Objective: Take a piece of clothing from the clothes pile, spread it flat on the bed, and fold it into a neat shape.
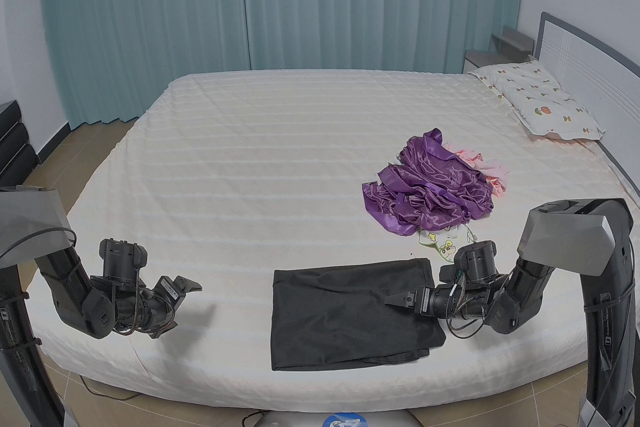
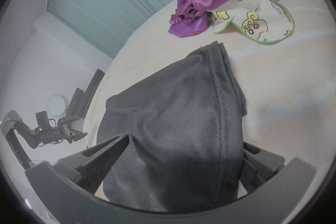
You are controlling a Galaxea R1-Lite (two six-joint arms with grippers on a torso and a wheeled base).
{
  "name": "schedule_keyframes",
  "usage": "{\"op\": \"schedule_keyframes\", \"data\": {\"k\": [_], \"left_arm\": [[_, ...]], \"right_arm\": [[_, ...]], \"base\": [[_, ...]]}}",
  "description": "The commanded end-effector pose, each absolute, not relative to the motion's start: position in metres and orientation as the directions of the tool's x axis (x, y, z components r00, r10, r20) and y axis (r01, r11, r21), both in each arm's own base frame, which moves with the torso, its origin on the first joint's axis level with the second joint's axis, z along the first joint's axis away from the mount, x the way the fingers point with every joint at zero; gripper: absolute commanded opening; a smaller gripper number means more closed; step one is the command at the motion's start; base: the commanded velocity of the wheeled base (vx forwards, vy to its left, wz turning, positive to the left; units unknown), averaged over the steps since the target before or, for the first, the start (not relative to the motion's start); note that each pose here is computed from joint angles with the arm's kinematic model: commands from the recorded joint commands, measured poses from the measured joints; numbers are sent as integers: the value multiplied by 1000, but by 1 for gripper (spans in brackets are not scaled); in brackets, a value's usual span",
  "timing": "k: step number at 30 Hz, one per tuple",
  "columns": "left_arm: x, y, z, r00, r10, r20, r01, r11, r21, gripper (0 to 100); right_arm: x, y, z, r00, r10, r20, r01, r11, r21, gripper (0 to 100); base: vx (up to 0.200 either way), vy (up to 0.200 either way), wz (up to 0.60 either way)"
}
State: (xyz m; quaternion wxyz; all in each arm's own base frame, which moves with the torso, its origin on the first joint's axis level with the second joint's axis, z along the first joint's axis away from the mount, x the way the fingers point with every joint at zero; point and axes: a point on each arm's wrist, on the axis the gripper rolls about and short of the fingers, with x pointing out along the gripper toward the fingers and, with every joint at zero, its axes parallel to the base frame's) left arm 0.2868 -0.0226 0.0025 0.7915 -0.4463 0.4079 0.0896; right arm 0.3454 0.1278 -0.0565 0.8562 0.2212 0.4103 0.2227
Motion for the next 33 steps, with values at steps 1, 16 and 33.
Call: {"op": "schedule_keyframes", "data": {"k": [1, 16, 33], "left_arm": [[287, -23, 2, 650, -222, -727, -507, 585, -633, 100], [287, -23, 2, 650, -222, -727, -507, 585, -633, 100], [286, -23, 2, 647, -223, -729, -507, 587, -630, 100]], "right_arm": [[345, 129, -60, 556, 564, -610, -198, 803, 562, 100], [342, 136, -60, 547, 574, -609, -210, 798, 564, 0], [336, 128, -48, 577, 578, -577, -210, 788, 579, 0]], "base": [[0, 0, 0], [0, 0, 0], [0, 0, 0]]}}
